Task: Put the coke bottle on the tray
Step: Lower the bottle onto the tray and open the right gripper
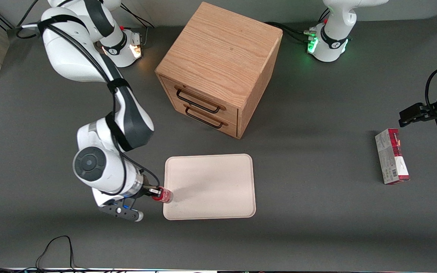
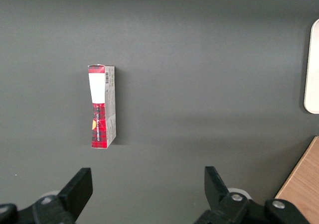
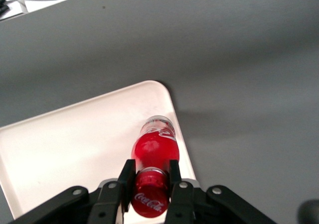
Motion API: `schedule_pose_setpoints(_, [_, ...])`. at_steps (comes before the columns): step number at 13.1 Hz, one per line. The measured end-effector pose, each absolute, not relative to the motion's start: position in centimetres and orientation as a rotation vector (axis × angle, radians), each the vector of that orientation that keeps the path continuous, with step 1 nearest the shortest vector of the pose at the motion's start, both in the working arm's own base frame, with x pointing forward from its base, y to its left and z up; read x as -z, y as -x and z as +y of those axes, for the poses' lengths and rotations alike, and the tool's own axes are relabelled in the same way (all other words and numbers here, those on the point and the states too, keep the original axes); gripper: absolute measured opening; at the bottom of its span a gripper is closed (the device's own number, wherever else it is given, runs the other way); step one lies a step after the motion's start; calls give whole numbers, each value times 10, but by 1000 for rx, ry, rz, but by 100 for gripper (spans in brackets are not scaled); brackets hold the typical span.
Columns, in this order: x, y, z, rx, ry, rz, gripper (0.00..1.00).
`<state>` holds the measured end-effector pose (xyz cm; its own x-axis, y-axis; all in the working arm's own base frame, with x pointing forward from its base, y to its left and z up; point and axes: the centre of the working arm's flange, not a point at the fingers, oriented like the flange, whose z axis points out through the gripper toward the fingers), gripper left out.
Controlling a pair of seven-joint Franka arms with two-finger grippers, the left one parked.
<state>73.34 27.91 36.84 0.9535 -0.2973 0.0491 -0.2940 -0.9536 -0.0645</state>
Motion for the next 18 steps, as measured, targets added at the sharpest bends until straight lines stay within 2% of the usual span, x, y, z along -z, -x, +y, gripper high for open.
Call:
schedule_pose_setpoints(4, [-347,-735,296,128,3046,465,31])
schedule_pose_setpoints(7, [-335,-735,297,120,3054,463,31])
schedule_pose_setpoints(9, [-333,-736,298,128,3058,458,46])
schedule_pose_setpoints(13, [-340,-737,299,151,3056,453,91])
schedule_pose_setpoints(14, [-340,-737,299,151,3057,453,100])
schedule_pose_setpoints(18, [-340,-737,299,151,3057,453,100])
